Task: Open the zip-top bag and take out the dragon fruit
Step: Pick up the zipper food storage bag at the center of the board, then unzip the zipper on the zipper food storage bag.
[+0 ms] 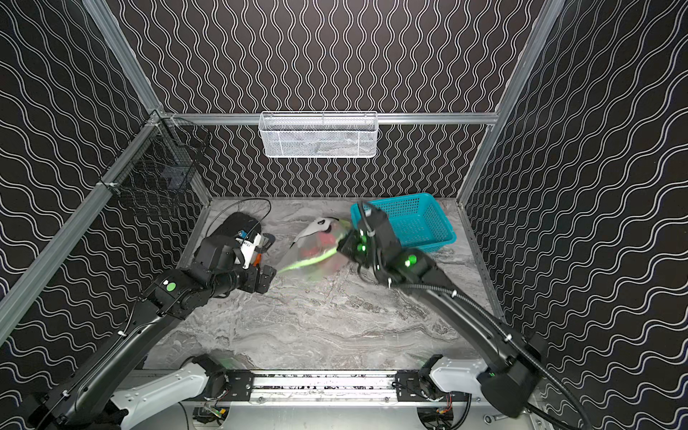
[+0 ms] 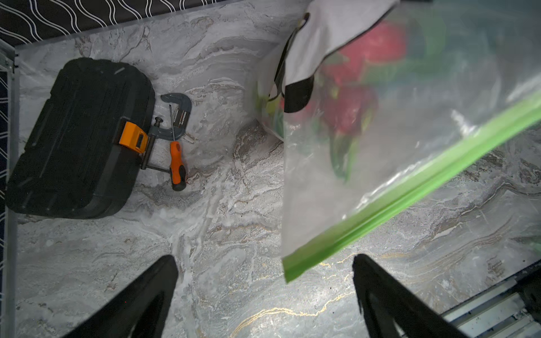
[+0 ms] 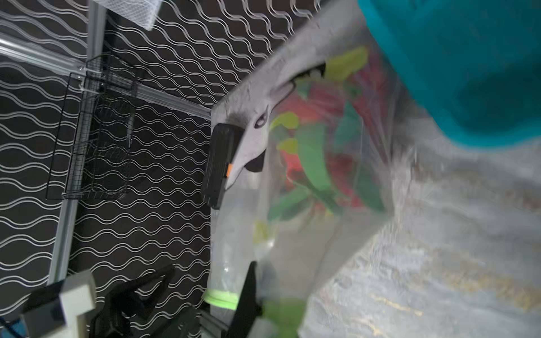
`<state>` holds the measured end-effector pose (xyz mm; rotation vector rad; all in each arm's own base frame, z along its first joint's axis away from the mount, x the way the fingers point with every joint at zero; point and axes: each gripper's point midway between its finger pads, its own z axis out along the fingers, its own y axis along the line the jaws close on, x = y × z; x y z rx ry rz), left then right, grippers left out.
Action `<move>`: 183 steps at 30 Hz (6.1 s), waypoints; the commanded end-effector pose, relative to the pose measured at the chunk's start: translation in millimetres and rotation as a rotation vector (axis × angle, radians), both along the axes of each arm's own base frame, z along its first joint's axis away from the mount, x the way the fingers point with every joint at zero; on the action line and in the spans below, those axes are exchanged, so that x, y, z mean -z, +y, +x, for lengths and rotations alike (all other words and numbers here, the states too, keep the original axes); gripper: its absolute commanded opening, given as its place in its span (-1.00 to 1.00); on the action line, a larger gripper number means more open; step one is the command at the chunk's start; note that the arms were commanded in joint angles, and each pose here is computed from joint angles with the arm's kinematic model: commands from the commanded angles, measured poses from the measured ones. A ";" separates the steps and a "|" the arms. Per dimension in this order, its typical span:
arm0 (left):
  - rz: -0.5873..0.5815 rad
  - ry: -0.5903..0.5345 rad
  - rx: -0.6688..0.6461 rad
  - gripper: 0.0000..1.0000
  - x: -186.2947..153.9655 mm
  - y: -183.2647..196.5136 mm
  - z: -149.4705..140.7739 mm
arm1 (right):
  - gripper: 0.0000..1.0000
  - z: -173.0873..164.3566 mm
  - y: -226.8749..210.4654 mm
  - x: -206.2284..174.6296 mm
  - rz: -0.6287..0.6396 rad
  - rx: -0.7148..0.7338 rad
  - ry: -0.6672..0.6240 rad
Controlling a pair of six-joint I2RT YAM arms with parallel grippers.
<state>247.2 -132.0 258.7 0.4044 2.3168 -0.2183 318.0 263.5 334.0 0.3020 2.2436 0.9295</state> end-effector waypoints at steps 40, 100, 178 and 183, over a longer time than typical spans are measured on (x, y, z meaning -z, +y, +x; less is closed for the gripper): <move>-0.438 -0.011 0.560 0.77 29.5 -149.8 28.3 | 0.38 30.0 37.2 29.3 -0.082 -0.505 -0.010; -0.386 -0.390 0.811 0.68 -94.8 -107.4 -29.6 | -1.00 -105.7 66.2 -16.5 -0.739 -1.365 -0.966; -0.461 -0.360 0.923 -1.00 -126.1 -130.2 -43.5 | -0.18 -106.7 59.9 -74.0 -0.387 -1.133 -0.986; -0.457 -0.361 0.922 -1.00 -126.1 -131.3 -41.0 | -0.32 -114.8 61.7 -77.9 -0.333 -1.151 -0.996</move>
